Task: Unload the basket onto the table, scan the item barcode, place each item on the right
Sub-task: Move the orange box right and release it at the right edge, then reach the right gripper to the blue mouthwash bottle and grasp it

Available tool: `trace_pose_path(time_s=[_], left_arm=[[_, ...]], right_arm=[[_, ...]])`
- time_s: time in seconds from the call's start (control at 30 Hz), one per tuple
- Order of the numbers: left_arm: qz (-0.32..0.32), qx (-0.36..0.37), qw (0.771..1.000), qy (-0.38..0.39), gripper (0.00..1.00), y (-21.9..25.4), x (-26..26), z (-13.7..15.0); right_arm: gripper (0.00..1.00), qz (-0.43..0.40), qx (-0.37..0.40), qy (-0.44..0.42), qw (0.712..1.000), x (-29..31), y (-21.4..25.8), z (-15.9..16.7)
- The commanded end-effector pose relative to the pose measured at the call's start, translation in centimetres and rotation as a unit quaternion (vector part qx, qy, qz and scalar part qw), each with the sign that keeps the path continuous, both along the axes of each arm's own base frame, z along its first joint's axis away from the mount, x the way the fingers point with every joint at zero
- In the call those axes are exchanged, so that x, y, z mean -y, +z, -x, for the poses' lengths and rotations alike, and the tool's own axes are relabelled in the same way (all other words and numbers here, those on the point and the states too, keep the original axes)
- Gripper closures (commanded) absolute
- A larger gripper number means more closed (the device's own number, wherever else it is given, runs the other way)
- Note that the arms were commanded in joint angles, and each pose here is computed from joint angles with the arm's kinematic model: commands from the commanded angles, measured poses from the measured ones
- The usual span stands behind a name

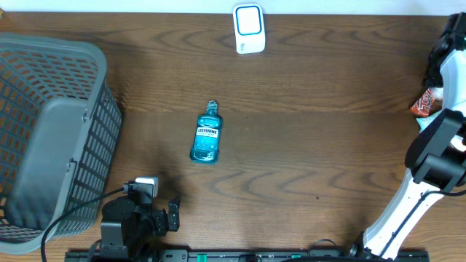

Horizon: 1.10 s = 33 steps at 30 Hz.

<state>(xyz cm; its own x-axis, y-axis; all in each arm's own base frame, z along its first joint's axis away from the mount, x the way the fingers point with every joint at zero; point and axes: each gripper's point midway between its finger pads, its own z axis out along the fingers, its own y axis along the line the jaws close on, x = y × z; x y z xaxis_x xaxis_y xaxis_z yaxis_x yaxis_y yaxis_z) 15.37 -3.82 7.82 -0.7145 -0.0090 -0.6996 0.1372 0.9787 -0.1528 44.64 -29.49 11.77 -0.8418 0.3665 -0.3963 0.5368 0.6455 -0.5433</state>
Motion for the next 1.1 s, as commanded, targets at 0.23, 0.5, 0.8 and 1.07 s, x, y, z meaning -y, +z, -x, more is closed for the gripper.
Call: trace_pose_path(time_s=[0.23, 0.5, 0.8, 1.07], left_arm=[[0.002, -0.004, 1.0, 0.0, 0.01, -0.2, 0.1, 0.1], [0.002, -0.004, 1.0, -0.001, 0.0, -0.2, 0.1, 0.1], [0.002, -0.004, 1.0, -0.001, 0.0, -0.2, 0.1, 0.1], [0.002, -0.004, 1.0, -0.001, 0.0, -0.2, 0.1, 0.1]], right_arm=[[0.01, -0.219, 0.241, 0.121, 0.938, -14.5, 10.6, -5.7], [0.01, -0.529, 0.206, 0.284, 0.773, -36.1, 12.0, -5.2], [0.01, -0.585, 0.037, 0.339, 0.736, -52.6, 5.5, 2.3], [0.01, -0.389, -0.02, 0.342, 0.855, -57.6, -2.2, 7.5]])
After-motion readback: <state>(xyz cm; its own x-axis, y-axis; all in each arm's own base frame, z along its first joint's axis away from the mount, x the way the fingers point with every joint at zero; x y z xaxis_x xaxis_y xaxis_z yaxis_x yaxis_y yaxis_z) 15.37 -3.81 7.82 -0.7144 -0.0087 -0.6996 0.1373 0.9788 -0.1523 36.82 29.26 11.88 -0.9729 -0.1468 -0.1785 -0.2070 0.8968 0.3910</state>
